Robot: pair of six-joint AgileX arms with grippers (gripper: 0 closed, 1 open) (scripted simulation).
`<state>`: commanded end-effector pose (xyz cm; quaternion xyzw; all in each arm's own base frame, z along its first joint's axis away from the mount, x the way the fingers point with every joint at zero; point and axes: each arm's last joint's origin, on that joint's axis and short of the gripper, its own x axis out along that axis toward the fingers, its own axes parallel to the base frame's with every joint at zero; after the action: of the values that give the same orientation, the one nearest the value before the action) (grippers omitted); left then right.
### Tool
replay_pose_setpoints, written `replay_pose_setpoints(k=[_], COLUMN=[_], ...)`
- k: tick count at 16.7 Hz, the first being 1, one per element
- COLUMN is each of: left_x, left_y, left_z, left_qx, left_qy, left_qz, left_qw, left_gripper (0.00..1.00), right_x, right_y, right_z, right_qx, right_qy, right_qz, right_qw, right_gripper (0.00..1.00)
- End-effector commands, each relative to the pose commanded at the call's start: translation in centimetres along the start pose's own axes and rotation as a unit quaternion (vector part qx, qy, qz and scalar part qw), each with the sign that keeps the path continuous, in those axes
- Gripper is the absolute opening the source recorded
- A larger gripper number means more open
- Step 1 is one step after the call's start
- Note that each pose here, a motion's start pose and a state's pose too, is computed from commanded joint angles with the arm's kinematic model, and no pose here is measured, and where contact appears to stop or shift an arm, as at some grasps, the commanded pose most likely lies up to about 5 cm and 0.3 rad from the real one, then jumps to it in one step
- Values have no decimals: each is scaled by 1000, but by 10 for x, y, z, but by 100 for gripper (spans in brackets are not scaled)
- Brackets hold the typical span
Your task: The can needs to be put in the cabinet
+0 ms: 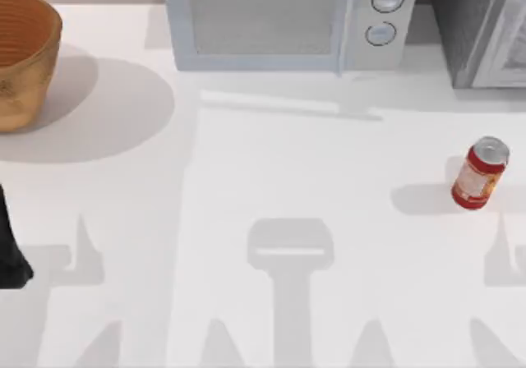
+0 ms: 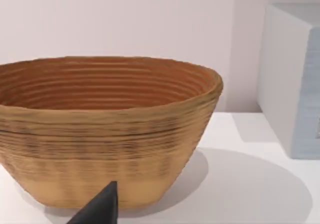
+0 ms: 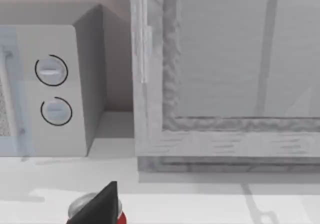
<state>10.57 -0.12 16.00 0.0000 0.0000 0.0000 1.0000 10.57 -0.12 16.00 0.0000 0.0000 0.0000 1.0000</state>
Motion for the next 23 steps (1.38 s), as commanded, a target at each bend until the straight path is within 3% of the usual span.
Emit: replay_pose_setpoints(k=[7, 13, 23], left_x=[0, 0, 0], left_y=[0, 0, 0], left_z=[0, 0, 0], left_qx=[0, 0, 0], left_qy=[0, 0, 0], left_qz=[0, 0, 0], left_qw=[1000, 1000, 1000], left_gripper=[100, 100, 100], right_x=[9, 46, 103], right_y=[2, 16, 64], right_z=[10, 12, -65], right_qx=[3, 11, 7], right_qy=[-9, 8, 82], right_qz=[-5, -5, 0], right_qw=[1000, 1000, 997], right_gripper=[100, 100, 100])
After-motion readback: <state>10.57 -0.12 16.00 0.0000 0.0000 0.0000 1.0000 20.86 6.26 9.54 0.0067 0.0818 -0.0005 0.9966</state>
